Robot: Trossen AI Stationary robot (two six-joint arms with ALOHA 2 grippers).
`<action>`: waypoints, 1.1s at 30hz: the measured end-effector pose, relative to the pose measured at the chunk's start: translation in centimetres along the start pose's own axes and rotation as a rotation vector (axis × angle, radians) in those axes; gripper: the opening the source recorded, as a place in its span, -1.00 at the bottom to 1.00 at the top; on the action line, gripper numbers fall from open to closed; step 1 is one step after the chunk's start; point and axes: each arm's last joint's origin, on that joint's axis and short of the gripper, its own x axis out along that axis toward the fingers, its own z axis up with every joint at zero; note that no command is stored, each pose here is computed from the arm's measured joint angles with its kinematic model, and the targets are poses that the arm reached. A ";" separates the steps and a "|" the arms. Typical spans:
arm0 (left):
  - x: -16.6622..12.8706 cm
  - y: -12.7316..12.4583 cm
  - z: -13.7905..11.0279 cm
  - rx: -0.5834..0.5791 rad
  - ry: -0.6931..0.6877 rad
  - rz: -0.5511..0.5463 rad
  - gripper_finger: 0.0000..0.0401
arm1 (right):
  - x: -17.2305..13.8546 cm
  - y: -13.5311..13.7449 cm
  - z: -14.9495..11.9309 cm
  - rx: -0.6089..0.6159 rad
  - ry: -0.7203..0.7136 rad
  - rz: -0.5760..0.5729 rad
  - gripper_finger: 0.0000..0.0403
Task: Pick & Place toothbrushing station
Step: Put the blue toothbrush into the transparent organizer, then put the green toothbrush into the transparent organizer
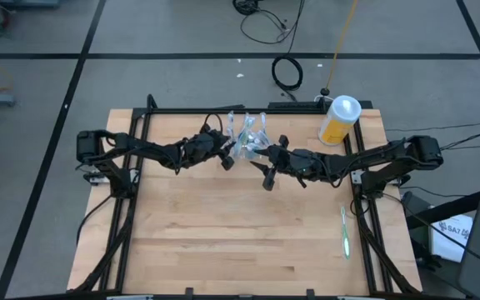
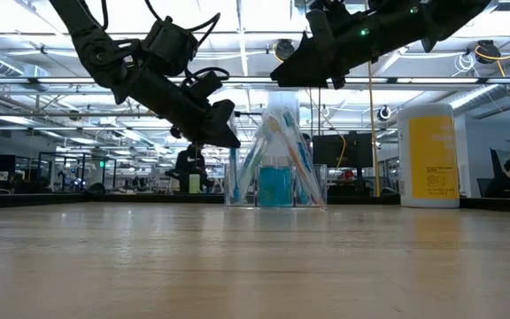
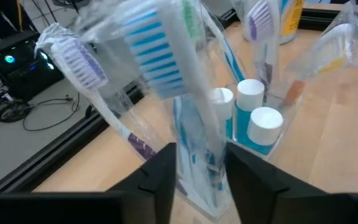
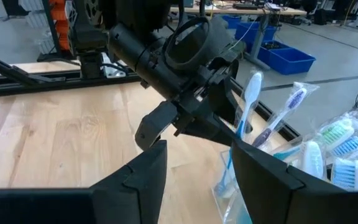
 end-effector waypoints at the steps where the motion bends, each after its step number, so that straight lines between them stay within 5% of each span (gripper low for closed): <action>1: 0.0 0.0 0.0 0.000 0.000 0.006 -0.27 | 0.0 0.0 0.0 -0.001 0.004 0.001 -0.12; 10: -1.5 -0.1 0.7 0.096 0.038 0.033 0.10 | -0.4 1.1 -0.3 0.043 0.027 0.038 -0.04; 21: -4.9 -0.9 1.3 0.039 0.144 -0.044 0.16 | -1.2 3.0 -0.9 0.202 0.080 0.095 -0.04; 26: -5.5 -2.4 1.2 -0.101 0.179 -0.210 0.16 | -2.2 4.6 -2.3 0.323 0.247 0.186 -0.07; 33: -6.3 -4.3 0.9 -0.052 0.208 -0.398 0.16 | -5.2 7.3 -5.1 0.491 0.616 0.251 -0.08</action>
